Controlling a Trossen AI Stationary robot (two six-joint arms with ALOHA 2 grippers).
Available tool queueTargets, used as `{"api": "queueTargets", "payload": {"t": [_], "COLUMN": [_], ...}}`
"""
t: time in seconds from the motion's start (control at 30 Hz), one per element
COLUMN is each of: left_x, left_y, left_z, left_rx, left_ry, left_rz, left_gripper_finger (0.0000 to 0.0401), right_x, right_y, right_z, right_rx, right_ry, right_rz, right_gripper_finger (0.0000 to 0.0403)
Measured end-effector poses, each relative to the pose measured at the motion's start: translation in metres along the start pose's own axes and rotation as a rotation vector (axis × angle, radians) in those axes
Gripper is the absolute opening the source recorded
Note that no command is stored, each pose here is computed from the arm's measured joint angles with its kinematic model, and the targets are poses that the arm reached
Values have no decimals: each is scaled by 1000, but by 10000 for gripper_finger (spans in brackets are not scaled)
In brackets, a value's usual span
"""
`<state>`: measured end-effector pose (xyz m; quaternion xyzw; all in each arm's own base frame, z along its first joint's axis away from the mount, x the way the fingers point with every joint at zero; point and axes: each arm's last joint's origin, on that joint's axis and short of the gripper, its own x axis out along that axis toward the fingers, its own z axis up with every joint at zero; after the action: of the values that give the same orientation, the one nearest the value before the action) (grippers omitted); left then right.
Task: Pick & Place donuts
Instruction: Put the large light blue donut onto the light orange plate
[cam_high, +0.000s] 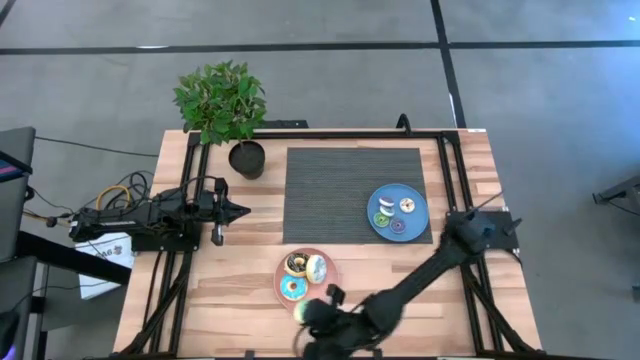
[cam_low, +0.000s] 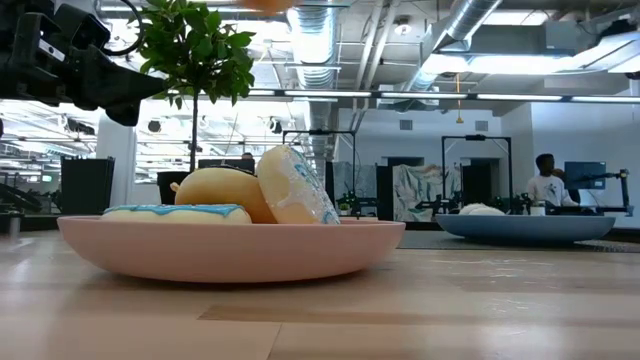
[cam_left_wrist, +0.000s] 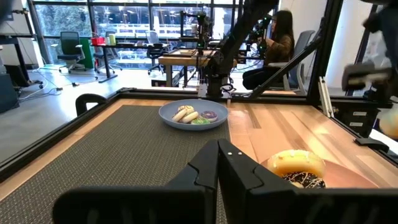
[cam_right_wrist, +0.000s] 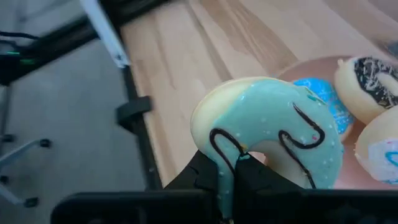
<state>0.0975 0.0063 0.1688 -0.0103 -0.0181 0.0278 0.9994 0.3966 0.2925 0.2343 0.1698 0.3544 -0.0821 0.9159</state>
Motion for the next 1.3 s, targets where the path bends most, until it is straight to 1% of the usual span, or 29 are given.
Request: {"api": "queueTargets", "payload": {"t": [0.1, 0.23, 0.33, 0.43, 0.5, 0.6, 0.73, 0.83, 0.93, 1.07, 1.3], "left_x": [0, 0, 0, 0, 0, 0, 0, 0, 0, 0, 0], "left_y": [0, 0, 0, 0, 0, 0, 0, 0, 0, 0, 0], "left_z": [0, 0, 0, 0, 0, 0, 0, 0, 0, 0, 0], "left_rx": [0, 0, 0, 0, 0, 0, 0, 0, 0, 0, 0], "left_ry": [0, 0, 0, 0, 0, 0, 0, 0, 0, 0, 0], "left_rz": [0, 0, 0, 0, 0, 0, 0, 0, 0, 0, 0], "left_gripper_finger": [0, 0, 0, 0, 0, 0, 0, 0, 0, 0, 0], "right_x": [20, 39, 50, 52, 53, 50, 46, 49, 48, 47, 49], "right_y": [3, -4, -12, -19, -24, -29, -30, -31, -30, -31, -31], "right_z": [6, 9, 11, 16, 16, 16, 13, 9, 8, 7, 2], "right_rx": [23, 71, 142, 220, 254, 269, 259, 290, 311, 295, 268], "right_ry": [34, 50, 73, 97, 115, 116, 133, 152, 135, 143, 78], "right_rz": [-70, -182, -216, -233, -270, -319, -344, -356, -363, -380, -412], "right_gripper_finger": [12, 18, 20, 22, 22, 23, 24, 24, 26, 46, 104]}}
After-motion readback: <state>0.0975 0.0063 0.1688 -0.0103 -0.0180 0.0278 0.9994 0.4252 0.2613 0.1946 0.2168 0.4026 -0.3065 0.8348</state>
